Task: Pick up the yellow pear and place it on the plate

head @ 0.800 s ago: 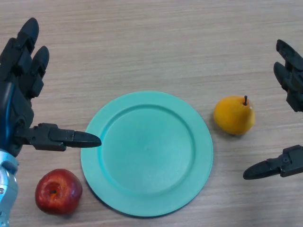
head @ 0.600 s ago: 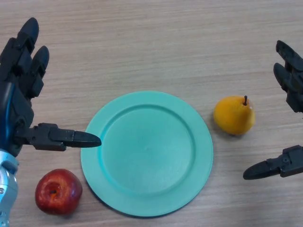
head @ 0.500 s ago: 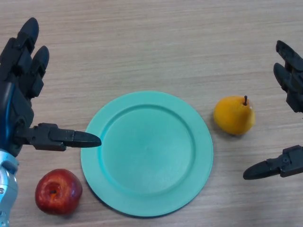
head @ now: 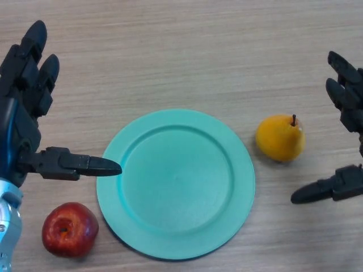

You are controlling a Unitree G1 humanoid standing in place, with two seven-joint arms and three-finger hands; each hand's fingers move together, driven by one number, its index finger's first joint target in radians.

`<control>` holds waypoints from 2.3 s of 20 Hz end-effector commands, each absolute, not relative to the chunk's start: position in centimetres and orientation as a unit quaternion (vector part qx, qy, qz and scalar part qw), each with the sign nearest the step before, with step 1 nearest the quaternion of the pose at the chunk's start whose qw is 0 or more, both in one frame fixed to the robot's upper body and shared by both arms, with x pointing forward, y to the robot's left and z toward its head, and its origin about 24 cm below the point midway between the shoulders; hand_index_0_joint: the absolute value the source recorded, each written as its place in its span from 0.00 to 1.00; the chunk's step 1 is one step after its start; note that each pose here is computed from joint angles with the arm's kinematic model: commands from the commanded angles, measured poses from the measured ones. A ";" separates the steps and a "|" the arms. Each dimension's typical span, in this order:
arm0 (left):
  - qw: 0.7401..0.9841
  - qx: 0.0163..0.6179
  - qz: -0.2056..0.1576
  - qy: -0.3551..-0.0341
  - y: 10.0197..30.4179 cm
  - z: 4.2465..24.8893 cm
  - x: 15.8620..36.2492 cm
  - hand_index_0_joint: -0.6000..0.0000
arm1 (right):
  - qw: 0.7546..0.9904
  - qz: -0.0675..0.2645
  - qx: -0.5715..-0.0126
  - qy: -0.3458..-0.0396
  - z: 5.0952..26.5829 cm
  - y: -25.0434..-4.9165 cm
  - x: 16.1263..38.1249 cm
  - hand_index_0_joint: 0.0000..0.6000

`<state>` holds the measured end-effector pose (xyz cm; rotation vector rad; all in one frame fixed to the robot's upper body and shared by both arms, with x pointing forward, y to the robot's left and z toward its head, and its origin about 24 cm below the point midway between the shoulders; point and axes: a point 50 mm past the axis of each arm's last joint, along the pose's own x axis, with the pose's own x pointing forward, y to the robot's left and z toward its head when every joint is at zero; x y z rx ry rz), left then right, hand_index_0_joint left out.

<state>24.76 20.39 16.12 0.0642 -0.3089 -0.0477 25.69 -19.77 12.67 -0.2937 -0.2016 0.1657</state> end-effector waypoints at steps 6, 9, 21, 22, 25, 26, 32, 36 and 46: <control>0.957 0.072 -0.001 -0.281 20.7 19.8 24.0 1.00 | 0.955 0.065 -0.180 -0.228 15.0 -20.5 29.4 0.00; 0.958 0.072 -0.004 -0.279 20.8 19.9 23.8 1.00 | 0.960 0.066 -0.176 -0.208 14.0 -20.6 30.8 0.00; 0.957 0.089 0.016 -0.275 22.2 19.9 22.8 1.00 | 0.974 0.059 -0.164 -0.142 9.6 -20.0 34.1 0.00; 0.957 0.089 0.020 -0.275 22.2 19.8 22.7 1.00 | 0.975 0.063 -0.162 -0.136 9.3 -19.9 34.3 0.00; 0.956 0.089 0.027 -0.278 22.3 19.8 22.6 1.00 | 0.979 0.068 -0.149 -0.122 9.0 -19.7 34.2 0.25; 0.956 0.090 0.028 -0.278 22.4 19.8 22.5 1.00 | 0.979 0.067 -0.148 -0.119 9.0 -19.7 34.2 0.50; 0.958 0.089 0.033 -0.272 22.6 19.9 22.0 1.00 | 0.988 0.021 -0.082 -0.126 10.2 -20.9 34.4 1.00; 0.959 0.094 0.023 -0.268 22.2 19.8 22.1 1.00 | 0.985 0.005 -0.073 -0.157 11.9 -21.5 34.1 1.00; 0.960 0.082 0.016 -0.267 22.2 19.7 22.1 1.00 | 0.979 0.077 -0.081 -0.168 14.5 -14.4 30.4 1.00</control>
